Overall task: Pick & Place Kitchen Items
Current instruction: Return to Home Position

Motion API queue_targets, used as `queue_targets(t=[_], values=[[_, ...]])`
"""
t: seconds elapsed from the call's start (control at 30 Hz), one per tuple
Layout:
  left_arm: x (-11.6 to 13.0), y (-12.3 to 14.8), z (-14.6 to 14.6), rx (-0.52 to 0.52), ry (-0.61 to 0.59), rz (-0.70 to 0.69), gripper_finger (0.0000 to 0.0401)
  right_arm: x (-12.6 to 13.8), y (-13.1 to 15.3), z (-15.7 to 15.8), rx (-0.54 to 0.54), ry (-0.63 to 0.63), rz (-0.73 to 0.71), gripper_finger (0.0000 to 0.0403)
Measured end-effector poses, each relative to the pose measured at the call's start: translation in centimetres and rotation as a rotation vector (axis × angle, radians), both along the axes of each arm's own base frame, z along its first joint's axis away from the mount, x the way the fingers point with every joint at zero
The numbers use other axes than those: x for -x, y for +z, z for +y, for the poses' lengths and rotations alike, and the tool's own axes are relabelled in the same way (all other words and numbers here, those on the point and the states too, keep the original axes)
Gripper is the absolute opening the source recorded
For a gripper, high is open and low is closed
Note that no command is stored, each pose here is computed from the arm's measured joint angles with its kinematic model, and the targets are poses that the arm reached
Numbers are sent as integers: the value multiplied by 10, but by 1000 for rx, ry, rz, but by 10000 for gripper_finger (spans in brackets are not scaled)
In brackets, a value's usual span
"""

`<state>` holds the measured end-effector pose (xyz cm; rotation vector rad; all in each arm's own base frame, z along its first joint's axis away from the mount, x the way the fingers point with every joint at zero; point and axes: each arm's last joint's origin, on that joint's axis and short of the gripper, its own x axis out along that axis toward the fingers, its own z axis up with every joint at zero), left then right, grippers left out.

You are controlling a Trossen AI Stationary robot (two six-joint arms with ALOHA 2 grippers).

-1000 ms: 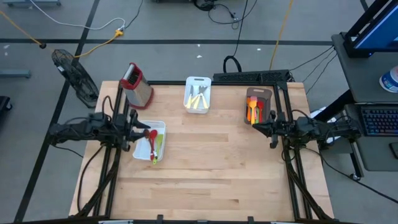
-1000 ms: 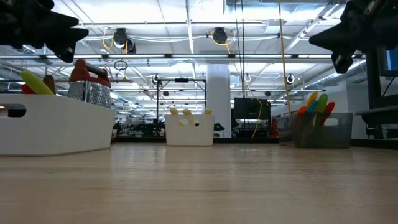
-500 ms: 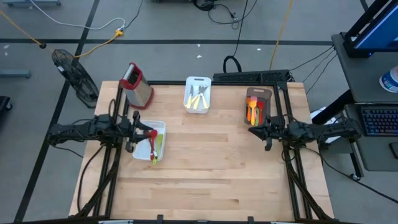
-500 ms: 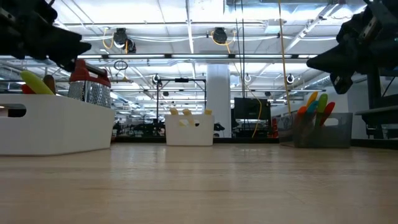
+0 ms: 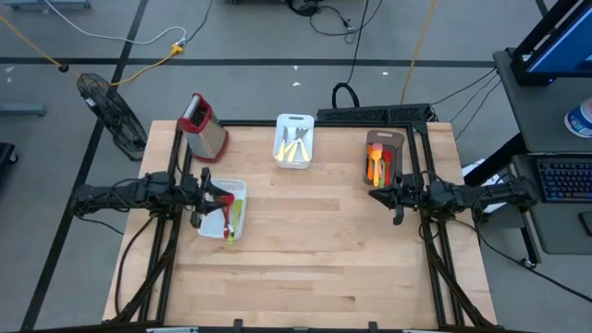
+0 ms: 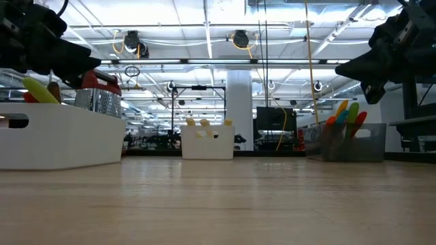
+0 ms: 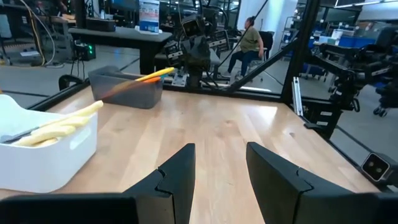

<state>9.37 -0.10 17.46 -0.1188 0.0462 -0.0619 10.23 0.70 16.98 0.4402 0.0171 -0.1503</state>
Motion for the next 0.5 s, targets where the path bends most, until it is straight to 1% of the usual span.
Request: queue_targets(t=[0.5], values=[[0,0,0,-3,0,1,150,0,0,0,-33,3,-4,4]])
